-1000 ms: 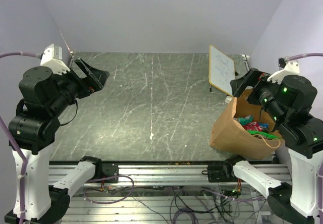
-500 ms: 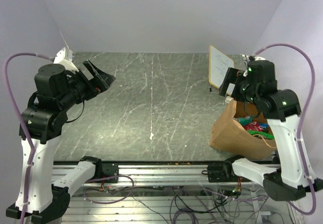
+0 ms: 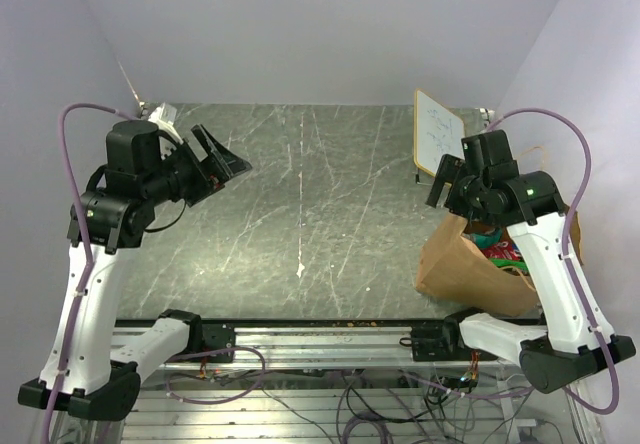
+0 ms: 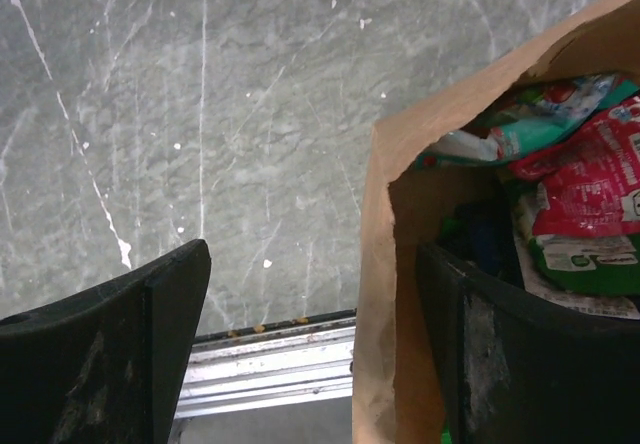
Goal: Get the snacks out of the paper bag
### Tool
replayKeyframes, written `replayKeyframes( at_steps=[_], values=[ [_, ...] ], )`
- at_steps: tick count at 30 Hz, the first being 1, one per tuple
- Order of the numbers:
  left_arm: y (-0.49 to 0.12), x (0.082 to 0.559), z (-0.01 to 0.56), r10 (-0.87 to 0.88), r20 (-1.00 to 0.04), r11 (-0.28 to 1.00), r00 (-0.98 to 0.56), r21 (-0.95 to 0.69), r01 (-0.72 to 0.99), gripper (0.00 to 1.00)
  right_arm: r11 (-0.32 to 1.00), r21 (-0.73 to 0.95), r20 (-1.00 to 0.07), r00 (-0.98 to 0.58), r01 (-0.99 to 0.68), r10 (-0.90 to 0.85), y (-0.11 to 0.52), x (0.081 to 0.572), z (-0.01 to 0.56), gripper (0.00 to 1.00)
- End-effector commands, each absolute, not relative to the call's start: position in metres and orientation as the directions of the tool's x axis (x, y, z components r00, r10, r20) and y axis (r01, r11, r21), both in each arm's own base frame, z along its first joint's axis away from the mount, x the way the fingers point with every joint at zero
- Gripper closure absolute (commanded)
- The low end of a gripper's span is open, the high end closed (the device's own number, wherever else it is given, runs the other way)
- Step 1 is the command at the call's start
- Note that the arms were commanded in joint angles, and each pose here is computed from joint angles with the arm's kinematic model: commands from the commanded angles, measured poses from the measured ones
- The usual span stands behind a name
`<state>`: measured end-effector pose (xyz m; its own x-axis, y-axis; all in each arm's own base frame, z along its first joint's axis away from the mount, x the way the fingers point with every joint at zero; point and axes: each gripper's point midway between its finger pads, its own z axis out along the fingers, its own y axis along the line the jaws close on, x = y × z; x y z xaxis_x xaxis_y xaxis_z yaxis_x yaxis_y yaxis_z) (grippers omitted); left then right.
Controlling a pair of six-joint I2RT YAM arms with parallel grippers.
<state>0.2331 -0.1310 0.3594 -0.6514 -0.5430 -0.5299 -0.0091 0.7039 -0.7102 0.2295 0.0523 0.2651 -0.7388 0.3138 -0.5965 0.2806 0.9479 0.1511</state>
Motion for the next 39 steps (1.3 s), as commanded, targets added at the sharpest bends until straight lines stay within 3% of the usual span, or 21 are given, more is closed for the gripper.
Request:
replayKeyframes(
  at_steps=[1,6,10,13,20,29,35,39],
  values=[
    [-0.146,0.238,0.37,-0.527,-0.514,0.662,-0.677,-0.748,0.053,0.07,0.941,0.216,-0.581,-0.74,0.261,0.339,0.061,0.224,0.27,0.21],
    [-0.151,0.24,0.372,-0.514,-0.508,0.651,-0.691,-0.756,0.071,0.07,0.934,0.271,-0.561,-0.75,0.232,0.35,0.073,0.223,0.28,0.51],
    [-0.151,0.239,0.373,-0.515,-0.507,0.65,-0.691,-0.757,0.071,0.07,0.916,0.305,-0.537,-0.748,0.259,0.39,0.076,0.217,0.285,0.63],
    [-0.151,0.236,0.372,-0.52,-0.501,0.643,-0.692,-0.763,0.069,0.07,0.907,0.34,-0.528,-0.748,0.248,0.402,0.082,0.216,0.292,0.83],
    [-0.153,0.233,0.366,-0.526,-0.484,0.631,-0.7,-0.774,0.061,0.07,0.894,0.432,-0.522,-0.777,0.116,0.353,0.109,0.223,0.306,1.0],
    [-0.151,0.233,0.364,-0.529,-0.479,0.637,-0.7,-0.769,0.045,0.07,0.866,0.498,-0.506,-0.798,0.04,0.328,0.151,0.237,0.311,1.0],
    [-0.152,0.222,0.356,-0.537,-0.43,0.622,-0.725,-0.783,0.004,0.09,0.842,0.534,-0.512,-0.823,-0.08,0.247,0.25,0.234,0.315,1.0],
    [-0.142,0.205,0.362,-0.515,-0.472,0.664,-0.715,-0.748,0.015,0.07,0.806,0.563,-0.536,-0.824,-0.184,0.186,0.322,0.234,0.324,1.0]
  ],
)
